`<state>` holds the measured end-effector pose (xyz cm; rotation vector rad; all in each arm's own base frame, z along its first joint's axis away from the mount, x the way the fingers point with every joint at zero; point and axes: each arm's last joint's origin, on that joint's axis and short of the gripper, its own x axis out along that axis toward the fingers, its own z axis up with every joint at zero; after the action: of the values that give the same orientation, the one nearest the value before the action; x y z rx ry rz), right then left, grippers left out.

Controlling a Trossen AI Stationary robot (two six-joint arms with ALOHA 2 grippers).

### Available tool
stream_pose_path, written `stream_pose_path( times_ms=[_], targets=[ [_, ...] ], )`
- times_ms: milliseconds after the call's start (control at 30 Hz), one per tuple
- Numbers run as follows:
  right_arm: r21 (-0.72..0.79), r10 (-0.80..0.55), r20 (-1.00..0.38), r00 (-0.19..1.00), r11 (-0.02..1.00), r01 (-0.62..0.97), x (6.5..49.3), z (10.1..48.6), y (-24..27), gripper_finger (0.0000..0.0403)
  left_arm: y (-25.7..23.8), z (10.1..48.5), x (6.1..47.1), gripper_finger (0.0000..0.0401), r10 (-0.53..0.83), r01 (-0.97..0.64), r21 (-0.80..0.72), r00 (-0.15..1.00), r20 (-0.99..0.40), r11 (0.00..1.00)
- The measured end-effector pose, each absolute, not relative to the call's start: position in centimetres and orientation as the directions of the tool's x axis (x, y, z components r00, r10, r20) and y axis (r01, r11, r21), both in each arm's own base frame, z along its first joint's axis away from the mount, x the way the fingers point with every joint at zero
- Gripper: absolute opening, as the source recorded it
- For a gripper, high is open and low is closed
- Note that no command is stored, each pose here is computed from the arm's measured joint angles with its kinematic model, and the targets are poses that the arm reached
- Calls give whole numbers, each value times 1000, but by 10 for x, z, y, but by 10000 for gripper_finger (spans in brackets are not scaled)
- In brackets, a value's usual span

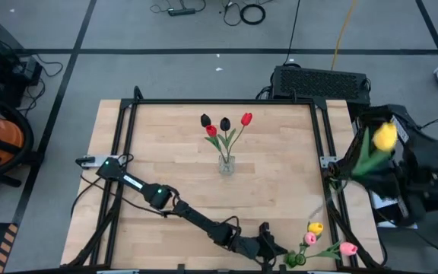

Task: Sort flowers into vase by color
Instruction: Put the yellow flower into the green vase

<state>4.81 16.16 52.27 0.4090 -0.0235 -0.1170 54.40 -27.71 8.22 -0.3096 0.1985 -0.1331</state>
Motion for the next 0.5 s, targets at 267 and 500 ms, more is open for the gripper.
stream_pose_path(
  times_ms=[267, 500],
  targets=[
    [393, -28, 0, 1000, 919, 26, 35, 526, 222, 1, -275, 125, 545, 0, -269, 229, -222, 949, -167, 948],
    [354, 3, 0, 1000, 935, -3, 28, 530, 262, 1, -260, 156, 535, 0, -226, 204, -97, 880, -418, 974]
  ],
)
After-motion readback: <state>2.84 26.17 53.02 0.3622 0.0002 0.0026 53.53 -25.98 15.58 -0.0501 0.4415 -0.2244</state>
